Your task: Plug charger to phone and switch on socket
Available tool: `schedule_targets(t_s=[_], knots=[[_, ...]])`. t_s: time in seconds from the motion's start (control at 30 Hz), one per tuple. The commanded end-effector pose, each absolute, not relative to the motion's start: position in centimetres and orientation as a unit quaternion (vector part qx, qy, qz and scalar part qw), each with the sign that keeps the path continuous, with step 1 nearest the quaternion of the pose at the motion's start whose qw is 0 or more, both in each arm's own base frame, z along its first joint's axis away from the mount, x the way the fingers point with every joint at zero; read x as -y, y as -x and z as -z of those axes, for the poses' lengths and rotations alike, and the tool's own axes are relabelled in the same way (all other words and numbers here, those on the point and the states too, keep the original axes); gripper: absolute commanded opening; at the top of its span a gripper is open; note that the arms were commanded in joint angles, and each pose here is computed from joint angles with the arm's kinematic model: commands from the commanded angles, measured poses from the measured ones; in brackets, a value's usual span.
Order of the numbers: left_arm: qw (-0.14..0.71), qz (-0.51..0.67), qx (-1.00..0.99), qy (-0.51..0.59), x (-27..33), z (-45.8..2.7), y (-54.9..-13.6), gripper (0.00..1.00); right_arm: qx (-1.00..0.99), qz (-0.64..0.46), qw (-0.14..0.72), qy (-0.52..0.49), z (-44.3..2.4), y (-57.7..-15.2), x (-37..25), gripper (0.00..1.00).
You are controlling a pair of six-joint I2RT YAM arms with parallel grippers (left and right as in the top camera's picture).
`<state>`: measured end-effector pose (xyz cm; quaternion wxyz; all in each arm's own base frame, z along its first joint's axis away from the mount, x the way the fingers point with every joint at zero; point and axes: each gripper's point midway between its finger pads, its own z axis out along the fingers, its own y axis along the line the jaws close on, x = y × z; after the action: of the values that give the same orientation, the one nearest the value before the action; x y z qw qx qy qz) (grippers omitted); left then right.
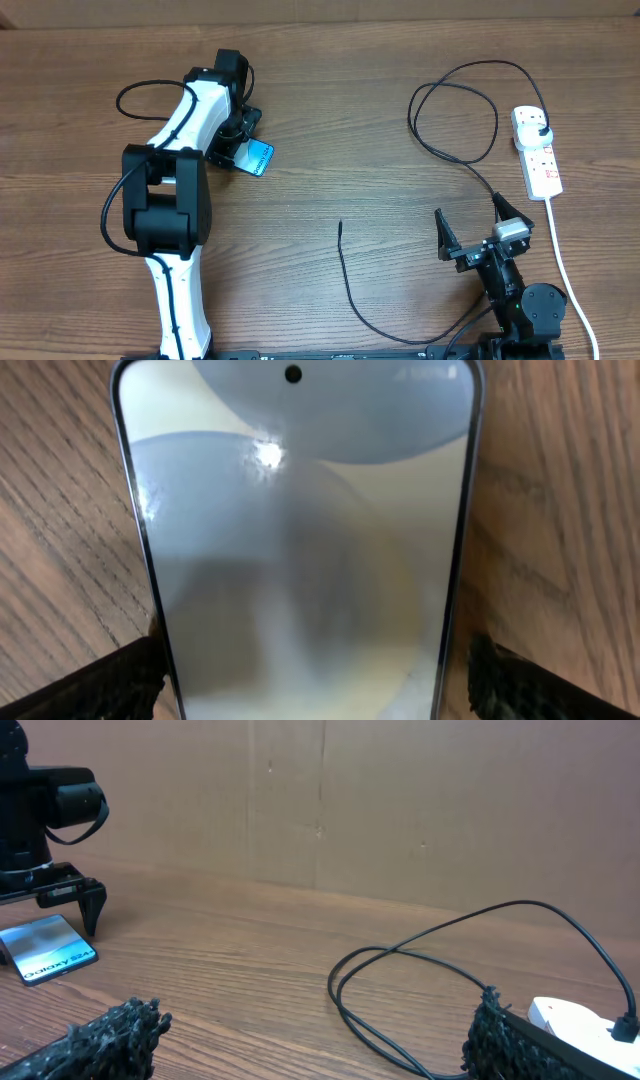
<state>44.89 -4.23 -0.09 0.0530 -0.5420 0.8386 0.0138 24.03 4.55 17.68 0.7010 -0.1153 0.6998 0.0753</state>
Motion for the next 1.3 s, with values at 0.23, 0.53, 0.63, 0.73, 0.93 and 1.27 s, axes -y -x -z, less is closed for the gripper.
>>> schedule_targets(t_s=[0.23,0.53,0.63,0.73,0.93,1.27], knots=[[-0.025,-0.018,-0.846,0.531,5.57,4.91,-41.6,1.0,-0.698,-0.076,0.703,0.117,-17.52,-24.02,-4.64,1.0],[-0.036,-0.012,-0.841,0.54,5.92,4.89,-41.36,1.0,-0.698,-0.076,0.703,0.117,-17.52,-24.02,-4.64,1.0],[-0.036,-0.014,-0.835,0.548,5.9,4.89,-41.28,1.0,-0.698,-0.076,0.703,0.117,-17.52,-24.02,-4.64,1.0],[-0.037,-0.014,-0.834,0.55,5.86,4.89,-41.28,1.0,-0.698,-0.076,0.703,0.117,-17.52,-24.02,-4.64,1.0],[-0.04,-0.017,-0.827,0.561,5.54,4.87,-41.13,1.0,-0.698,-0.076,0.703,0.117,-17.52,-24.02,-4.64,1.0],[-0.046,-0.009,-0.819,0.572,4.94,4.86,-41.22,1.0,-0.698,-0.076,0.703,0.117,-17.52,-24.02,-4.64,1.0]])
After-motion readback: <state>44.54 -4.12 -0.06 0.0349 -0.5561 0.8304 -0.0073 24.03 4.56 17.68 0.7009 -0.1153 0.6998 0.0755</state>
